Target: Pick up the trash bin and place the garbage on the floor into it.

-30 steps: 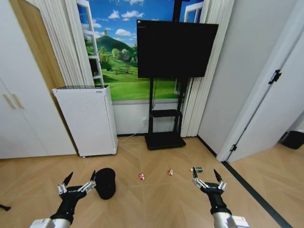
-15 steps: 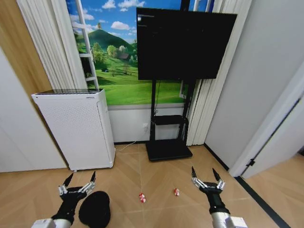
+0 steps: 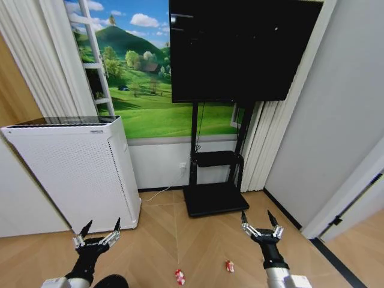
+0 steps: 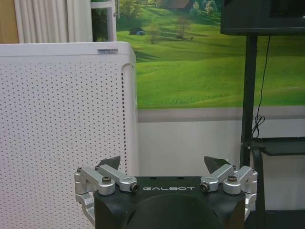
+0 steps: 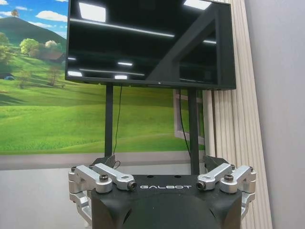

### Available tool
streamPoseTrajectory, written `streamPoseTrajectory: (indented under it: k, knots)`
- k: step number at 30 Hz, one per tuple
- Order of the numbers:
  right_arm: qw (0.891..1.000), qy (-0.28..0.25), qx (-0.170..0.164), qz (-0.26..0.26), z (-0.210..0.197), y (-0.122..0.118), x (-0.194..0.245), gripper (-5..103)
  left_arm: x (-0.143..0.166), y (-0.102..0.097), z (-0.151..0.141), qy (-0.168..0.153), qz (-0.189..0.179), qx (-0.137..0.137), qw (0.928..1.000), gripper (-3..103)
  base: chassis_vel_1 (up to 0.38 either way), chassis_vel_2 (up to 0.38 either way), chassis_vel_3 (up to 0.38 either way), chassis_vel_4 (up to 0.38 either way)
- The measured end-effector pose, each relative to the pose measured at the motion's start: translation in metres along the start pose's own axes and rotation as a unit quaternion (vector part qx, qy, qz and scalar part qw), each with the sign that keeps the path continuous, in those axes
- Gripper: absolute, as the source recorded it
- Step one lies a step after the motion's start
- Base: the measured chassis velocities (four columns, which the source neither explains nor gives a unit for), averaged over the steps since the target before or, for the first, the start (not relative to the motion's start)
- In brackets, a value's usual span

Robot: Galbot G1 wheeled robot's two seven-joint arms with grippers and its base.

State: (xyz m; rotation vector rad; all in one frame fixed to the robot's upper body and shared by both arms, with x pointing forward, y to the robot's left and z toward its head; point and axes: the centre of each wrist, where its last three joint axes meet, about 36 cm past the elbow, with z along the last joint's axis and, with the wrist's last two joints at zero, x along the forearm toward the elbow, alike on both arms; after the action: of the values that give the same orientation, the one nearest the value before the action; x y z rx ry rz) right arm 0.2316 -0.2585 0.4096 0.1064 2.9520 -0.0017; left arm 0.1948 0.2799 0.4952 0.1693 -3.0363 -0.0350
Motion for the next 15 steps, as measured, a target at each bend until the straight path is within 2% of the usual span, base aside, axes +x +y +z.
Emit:
streamPoseTrajectory:
  k: [10, 15]
  knots:
    - [1.000, 0.005, 0.006, 0.002, 0.003, 0.000, 0.002, 100, 0.001, 0.012, -0.003, 0.019, -0.047, 0.001, 0.9987, 98, 0.034, -0.031, -0.026, 0.032]
    - [1.000, 0.006, 0.008, 0.008, 0.004, -0.001, 0.002, 100, 0.001, 0.012, -0.003, 0.020, -0.052, 0.006, 0.9984, 98, 0.000, 0.000, 0.000, 0.000]
